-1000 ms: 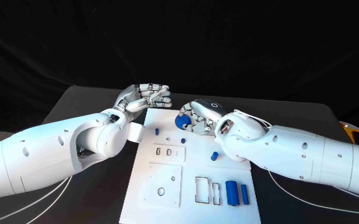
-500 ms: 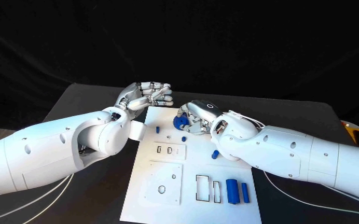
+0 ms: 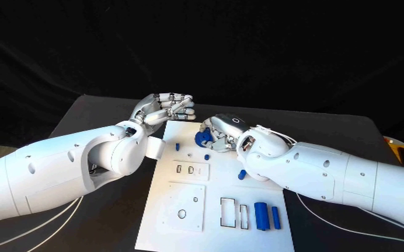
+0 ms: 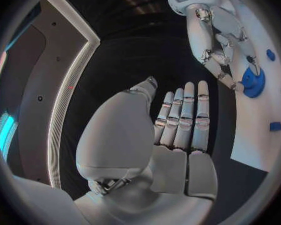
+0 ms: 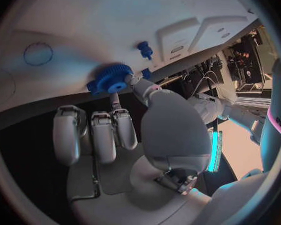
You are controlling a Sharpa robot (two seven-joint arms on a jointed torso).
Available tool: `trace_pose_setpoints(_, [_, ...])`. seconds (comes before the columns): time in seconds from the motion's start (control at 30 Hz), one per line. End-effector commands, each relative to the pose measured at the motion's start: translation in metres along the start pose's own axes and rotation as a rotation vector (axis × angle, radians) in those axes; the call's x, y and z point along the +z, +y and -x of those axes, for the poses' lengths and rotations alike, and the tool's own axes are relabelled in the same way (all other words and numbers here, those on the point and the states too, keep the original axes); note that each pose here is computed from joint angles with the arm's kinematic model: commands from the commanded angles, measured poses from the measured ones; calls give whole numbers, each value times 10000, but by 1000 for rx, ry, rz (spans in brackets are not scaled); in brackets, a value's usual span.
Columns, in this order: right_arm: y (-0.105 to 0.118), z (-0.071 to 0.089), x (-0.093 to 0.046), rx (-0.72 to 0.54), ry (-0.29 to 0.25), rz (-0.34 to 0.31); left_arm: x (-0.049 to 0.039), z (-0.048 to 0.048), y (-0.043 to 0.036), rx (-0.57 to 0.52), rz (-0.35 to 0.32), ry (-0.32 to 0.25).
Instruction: Assemble the parts on the task board
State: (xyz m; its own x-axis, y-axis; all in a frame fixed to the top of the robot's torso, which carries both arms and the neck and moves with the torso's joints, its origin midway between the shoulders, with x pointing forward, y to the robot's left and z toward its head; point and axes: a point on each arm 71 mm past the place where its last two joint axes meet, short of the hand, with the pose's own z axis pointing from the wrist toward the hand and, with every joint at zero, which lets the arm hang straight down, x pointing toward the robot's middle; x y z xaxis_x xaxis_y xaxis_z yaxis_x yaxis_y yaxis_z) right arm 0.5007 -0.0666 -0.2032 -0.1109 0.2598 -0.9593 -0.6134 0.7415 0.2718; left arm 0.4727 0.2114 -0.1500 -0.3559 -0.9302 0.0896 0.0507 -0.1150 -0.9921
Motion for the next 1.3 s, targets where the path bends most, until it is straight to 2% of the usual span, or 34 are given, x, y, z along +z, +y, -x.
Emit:
trace_pose_setpoints(0.03, [-40,-6,5,-1,14,-30,3,-25,-13,-10,-6,18])
trace_pose_setpoints(0.63, [-98,-34,-27,52,64,-65,3,-20,-13,-10,-5,17])
trace_pose_setpoints(0.73, [-114,-18,-43,56,48,-63,3,-18,-12,-9,-5,17])
trace_pose_setpoints(0.83, [-129,28,-74,71,-2,-49,3,-14,-12,-9,-5,16])
trace_pose_setpoints(0.9, [-144,91,-130,100,-64,-23,3,-3,-11,-8,-5,14])
trace_pose_setpoints(1.0, [-167,171,-218,162,-105,2,3,17,-9,-6,-4,10])
trace_pose_setpoints(1.13, [-296,336,-385,310,-109,-22,4,51,-6,-4,-3,4])
trace_pose_setpoints(1.3, [-538,505,-655,410,-80,-60,9,85,-3,-2,-4,0])
